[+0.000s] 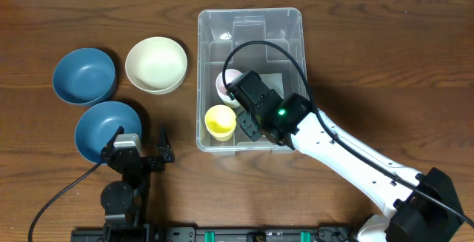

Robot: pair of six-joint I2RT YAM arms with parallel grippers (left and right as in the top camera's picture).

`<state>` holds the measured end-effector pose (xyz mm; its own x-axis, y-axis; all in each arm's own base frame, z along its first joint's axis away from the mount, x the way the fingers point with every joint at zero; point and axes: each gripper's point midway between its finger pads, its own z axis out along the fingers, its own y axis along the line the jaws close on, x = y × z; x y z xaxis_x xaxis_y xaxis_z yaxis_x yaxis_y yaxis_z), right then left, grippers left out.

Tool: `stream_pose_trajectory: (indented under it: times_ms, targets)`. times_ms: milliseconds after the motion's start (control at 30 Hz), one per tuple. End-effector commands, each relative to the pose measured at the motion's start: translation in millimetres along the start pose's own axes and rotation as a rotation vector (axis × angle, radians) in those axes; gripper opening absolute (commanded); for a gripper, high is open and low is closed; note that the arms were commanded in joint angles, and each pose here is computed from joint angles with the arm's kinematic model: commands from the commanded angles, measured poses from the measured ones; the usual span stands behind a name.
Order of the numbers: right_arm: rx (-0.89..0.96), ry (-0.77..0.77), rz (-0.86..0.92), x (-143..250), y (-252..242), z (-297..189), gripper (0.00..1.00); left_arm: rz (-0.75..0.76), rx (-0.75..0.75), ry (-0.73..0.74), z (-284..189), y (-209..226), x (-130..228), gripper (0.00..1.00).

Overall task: Pack container
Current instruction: 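Lower the gray-blue bowl into the bin and open the right gripper, then pull the right gripper back to the right side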

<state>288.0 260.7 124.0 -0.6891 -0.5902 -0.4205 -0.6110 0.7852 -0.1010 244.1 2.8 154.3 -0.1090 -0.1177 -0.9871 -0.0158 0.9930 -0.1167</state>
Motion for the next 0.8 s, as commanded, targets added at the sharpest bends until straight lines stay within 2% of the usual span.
stream_pose_trajectory:
  times_ms: [0,233,367,433,633,667,767]
  targets:
    - [0.036,-0.008,-0.007,-4.4,-5.3,-2.2,0.42,0.012,0.01,0.041,2.2,-0.7,16.5,0.98]
    - [0.191,-0.067,0.068,-15.1,-36.8,-20.4,0.42,0.012,0.01,0.041,2.2,-0.7,16.5,0.98]
    - [0.282,-0.156,0.205,-26.1,-74.3,-50.5,0.43,0.012,0.01,0.041,2.2,-0.7,16.5,0.98]
    - [0.306,-0.191,0.278,-26.2,-97.2,-65.5,0.49,0.012,0.01,0.041,2.2,-0.7,16.5,0.98]
    - [0.391,-0.232,0.491,-2.8,-167.4,-105.0,0.5,0.012,0.01,0.041,2.2,-0.7,16.5,0.98]
    - [0.409,-0.237,0.519,2.4,-178.3,-111.2,0.52,0.012,0.01,0.041,2.2,-0.7,16.5,0.98]
    - [0.46,-0.25,0.598,18.5,-207.3,-129.0,0.83,0.012,0.01,0.041,2.2,-0.7,16.5,0.98]
